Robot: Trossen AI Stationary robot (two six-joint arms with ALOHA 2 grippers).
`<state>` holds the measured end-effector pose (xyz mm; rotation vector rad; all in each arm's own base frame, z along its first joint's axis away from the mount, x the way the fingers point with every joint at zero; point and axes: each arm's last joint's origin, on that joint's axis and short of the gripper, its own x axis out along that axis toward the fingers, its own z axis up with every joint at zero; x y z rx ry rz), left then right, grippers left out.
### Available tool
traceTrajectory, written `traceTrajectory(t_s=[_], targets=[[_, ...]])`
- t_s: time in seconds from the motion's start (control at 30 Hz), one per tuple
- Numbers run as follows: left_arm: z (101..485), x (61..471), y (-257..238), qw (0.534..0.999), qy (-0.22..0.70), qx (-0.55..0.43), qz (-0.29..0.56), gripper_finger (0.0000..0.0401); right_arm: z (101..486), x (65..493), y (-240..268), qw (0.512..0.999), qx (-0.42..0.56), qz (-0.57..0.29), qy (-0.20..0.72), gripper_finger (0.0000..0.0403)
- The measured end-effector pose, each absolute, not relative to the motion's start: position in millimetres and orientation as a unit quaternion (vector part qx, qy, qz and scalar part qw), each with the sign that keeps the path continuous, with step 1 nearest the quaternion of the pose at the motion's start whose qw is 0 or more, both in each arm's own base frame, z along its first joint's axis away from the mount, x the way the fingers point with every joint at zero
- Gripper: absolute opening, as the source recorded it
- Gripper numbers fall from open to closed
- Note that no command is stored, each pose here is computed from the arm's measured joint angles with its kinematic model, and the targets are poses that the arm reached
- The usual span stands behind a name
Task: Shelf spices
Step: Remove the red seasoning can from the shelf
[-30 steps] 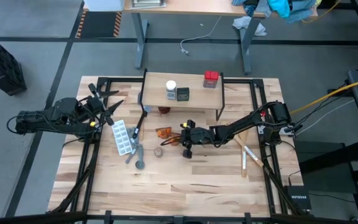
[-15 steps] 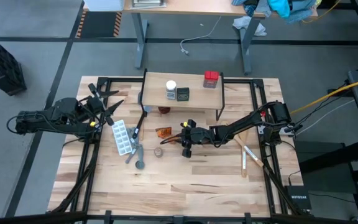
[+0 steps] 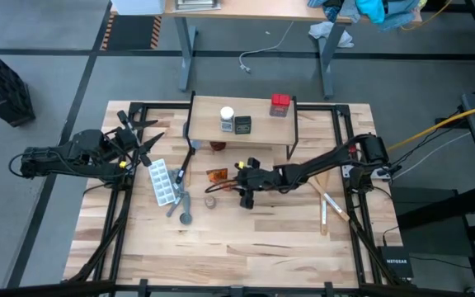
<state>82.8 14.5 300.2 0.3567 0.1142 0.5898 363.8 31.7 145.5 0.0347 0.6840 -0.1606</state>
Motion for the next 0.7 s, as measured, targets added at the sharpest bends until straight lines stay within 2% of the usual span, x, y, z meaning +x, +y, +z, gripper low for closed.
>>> traceTrajectory(t_s=[0.17,0.43,0.53,0.7], targets=[[300,83,15,0.94,0.056,0.175,0.289,0.0191,174,367,32,0.898,-0.001,-0.084,0.432,0.0195],[300,83,14,0.94,0.056,0.175,0.289,0.0191,225,370,32,0.849,-0.034,-0.084,0.52,0.0195],[300,83,14,0.94,0.056,0.175,0.289,0.0191,239,364,30,0.822,-0.061,-0.111,0.556,0.0195],[300,83,15,0.94,0.056,0.174,0.289,0.0191,253,344,24,0.749,-0.119,-0.179,0.627,0.0195]])
